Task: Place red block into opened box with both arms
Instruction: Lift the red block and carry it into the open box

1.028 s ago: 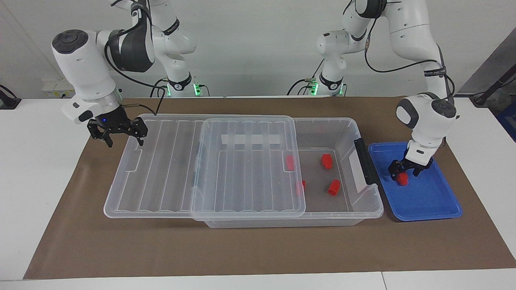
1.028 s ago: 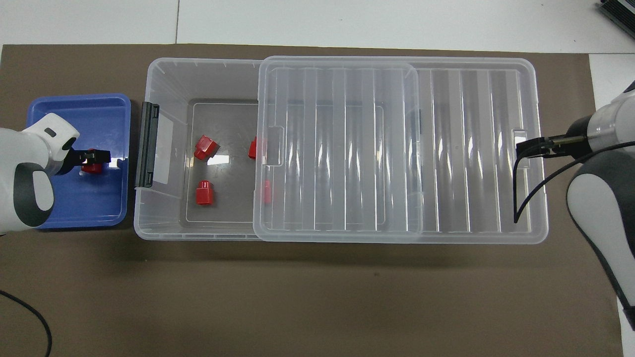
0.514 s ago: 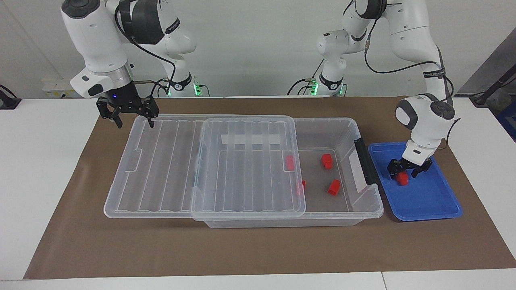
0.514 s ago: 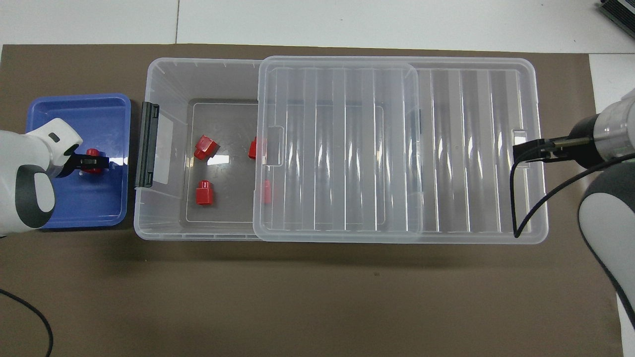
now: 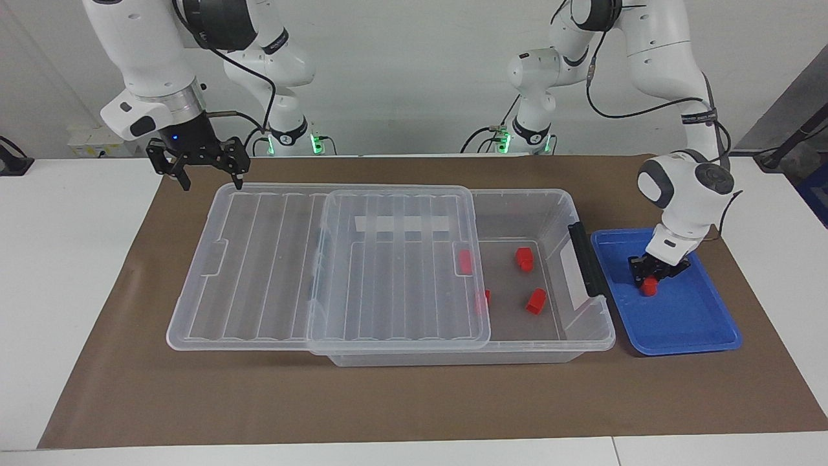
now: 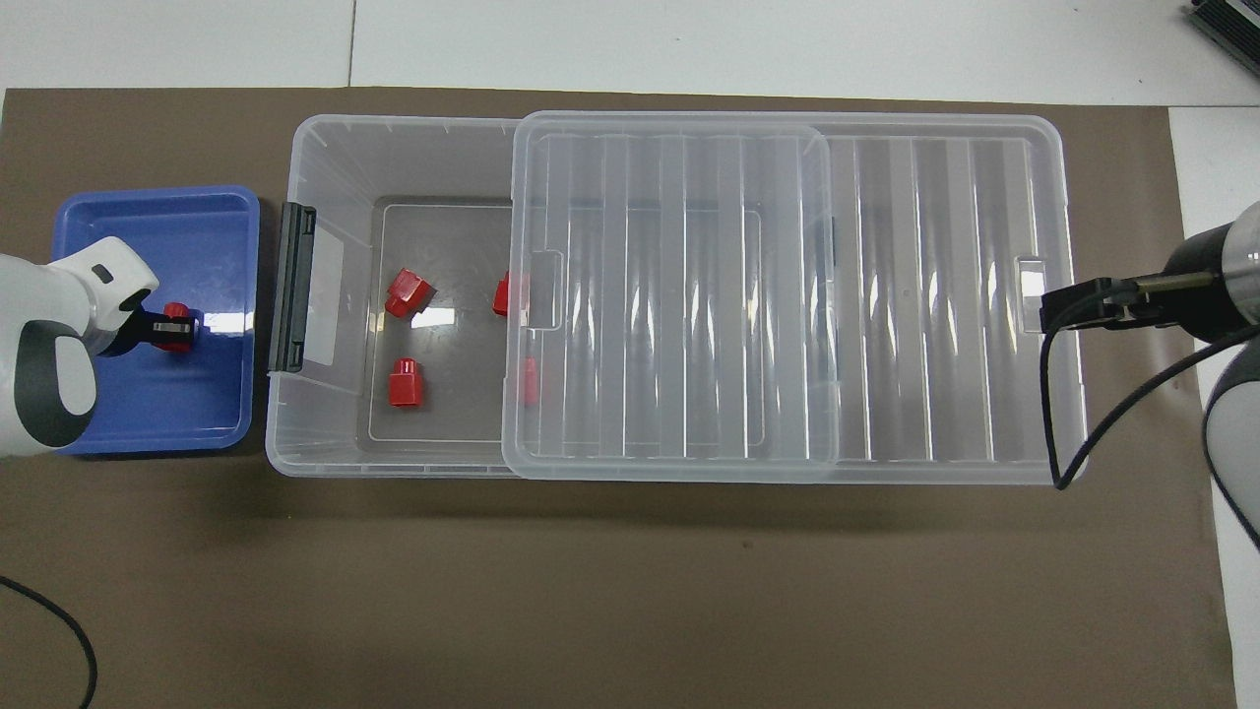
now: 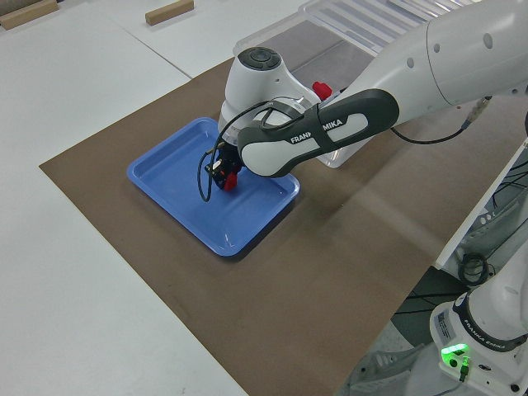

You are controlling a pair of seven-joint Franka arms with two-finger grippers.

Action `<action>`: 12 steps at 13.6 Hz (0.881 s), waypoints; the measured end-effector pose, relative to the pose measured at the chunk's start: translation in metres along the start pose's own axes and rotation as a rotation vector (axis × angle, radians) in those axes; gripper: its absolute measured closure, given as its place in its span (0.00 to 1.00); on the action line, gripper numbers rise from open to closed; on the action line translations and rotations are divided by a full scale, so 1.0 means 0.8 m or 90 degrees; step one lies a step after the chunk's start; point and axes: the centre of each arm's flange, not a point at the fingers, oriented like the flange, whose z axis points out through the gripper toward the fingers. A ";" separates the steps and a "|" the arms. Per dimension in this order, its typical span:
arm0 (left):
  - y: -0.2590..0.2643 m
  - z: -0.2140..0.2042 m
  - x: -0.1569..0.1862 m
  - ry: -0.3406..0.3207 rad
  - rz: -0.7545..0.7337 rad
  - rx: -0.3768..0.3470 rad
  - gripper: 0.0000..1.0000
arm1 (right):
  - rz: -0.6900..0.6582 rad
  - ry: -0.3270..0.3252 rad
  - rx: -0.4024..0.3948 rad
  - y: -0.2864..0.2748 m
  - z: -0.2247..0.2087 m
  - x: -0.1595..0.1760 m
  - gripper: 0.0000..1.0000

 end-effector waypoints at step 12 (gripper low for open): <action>0.199 -0.340 0.055 -0.093 -0.241 -0.081 0.66 | 0.002 -0.002 0.005 0.001 -0.001 0.000 0.01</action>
